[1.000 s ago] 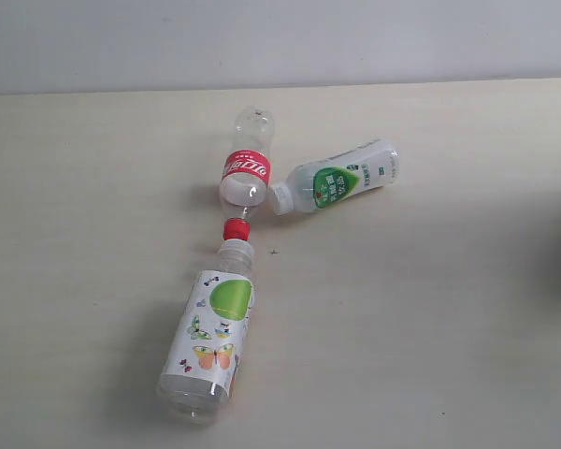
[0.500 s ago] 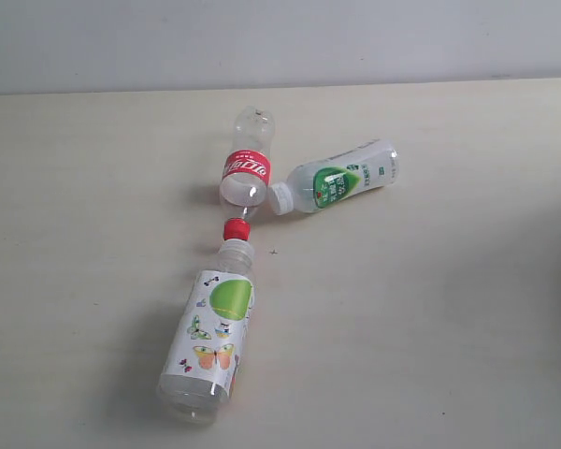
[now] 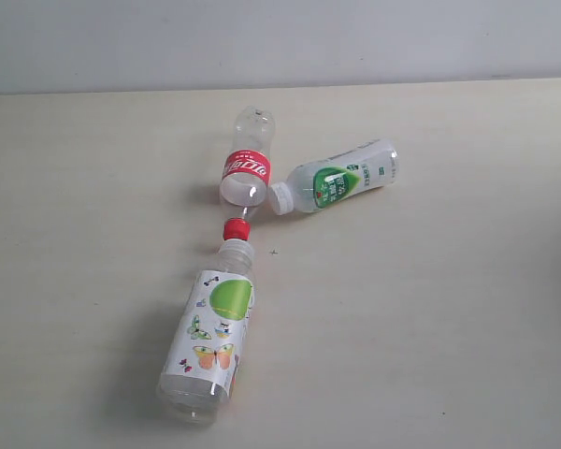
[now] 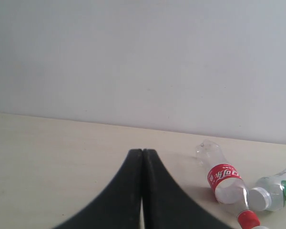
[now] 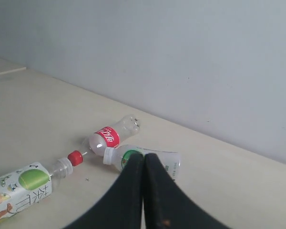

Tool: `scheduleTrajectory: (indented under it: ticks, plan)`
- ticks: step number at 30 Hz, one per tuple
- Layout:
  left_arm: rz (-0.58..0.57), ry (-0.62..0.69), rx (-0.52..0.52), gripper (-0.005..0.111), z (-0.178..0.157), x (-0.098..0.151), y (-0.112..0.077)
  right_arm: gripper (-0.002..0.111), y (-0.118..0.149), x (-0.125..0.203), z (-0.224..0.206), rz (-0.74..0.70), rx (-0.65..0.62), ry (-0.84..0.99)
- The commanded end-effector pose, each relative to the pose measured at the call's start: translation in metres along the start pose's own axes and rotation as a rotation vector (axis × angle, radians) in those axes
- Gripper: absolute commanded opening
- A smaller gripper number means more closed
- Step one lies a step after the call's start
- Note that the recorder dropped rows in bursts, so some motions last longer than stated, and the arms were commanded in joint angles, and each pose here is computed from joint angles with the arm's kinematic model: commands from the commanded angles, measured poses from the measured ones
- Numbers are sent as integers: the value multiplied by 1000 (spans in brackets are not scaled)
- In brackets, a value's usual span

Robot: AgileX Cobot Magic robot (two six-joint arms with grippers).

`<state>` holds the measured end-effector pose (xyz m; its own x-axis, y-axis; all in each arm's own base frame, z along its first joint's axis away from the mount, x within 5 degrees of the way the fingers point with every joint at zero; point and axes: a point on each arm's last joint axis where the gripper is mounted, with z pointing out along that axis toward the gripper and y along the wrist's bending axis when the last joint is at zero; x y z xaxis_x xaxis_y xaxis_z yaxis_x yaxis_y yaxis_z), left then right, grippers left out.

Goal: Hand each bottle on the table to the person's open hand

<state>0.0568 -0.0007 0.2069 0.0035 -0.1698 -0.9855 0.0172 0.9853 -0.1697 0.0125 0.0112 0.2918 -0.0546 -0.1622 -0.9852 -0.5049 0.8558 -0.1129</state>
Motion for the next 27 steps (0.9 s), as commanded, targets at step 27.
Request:
scheduleTrajectory:
  ticks: [27]
  plan:
    - [4, 0, -3, 0, 0, 1, 0, 1, 0, 0, 1, 2, 2, -27]
